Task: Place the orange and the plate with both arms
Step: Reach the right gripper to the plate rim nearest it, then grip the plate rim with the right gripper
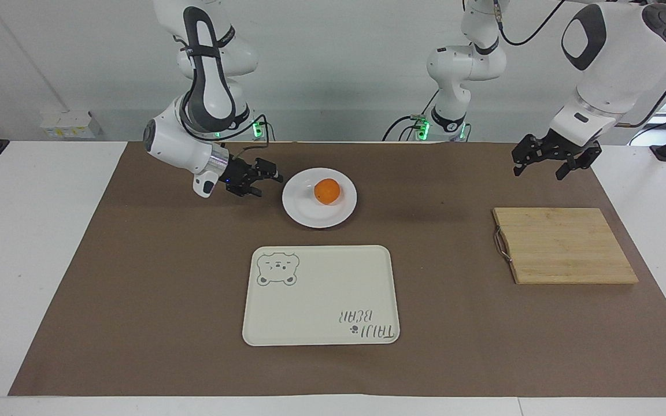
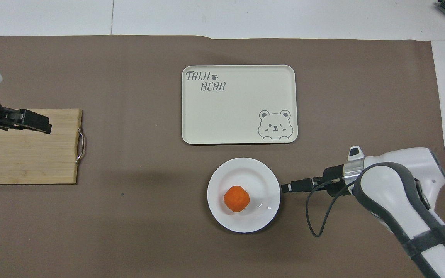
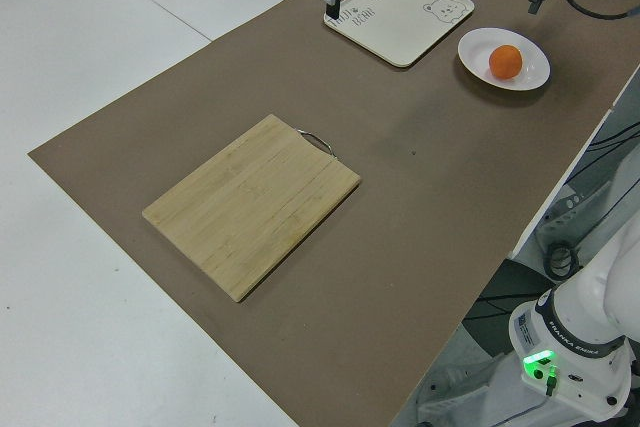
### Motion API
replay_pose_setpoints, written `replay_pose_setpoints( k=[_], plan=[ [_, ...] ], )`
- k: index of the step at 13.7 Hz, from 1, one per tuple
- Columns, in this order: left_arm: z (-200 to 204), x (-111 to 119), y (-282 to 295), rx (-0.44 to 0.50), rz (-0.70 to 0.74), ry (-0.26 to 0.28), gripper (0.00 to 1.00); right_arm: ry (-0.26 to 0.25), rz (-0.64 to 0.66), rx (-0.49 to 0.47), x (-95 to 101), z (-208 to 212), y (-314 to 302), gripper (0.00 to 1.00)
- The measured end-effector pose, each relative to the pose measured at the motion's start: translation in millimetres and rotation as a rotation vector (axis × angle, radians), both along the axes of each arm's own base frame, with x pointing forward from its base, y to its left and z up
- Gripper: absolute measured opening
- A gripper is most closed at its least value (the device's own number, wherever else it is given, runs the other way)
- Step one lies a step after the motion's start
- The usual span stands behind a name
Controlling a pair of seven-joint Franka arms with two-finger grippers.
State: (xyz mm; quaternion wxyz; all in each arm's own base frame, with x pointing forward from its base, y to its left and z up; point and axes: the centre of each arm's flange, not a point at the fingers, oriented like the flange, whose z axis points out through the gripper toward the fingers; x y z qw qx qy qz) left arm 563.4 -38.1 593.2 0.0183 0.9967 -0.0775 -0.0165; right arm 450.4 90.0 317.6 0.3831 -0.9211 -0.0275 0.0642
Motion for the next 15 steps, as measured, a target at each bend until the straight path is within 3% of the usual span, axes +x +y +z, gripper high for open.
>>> replay_pose_setpoints(
  k=[4, 7, 13, 15],
  plan=[
    [0.0, 0.0, 0.0, 0.0, 0.0, 0.0, 1.0, 0.02, -0.01, 0.06, -16.2, -49.6, 0.3, 1.0],
    [0.0, 0.0, 0.0, 0.0, 0.0, 0.0, 1.0, 0.046, -0.059, 0.099, -21.3, -59.4, 11.8, 1.0],
    [0.0, 0.0, 0.0, 0.0, 0.0, 0.0, 1.0, 0.041, -0.051, 0.081, -32.5, -66.7, 39.2, 1.0],
    [0.0, 0.0, 0.0, 0.0, 0.0, 0.0, 1.0, 0.041, -0.054, 0.081, -32.3, -66.8, 38.2, 0.92]
  ],
)
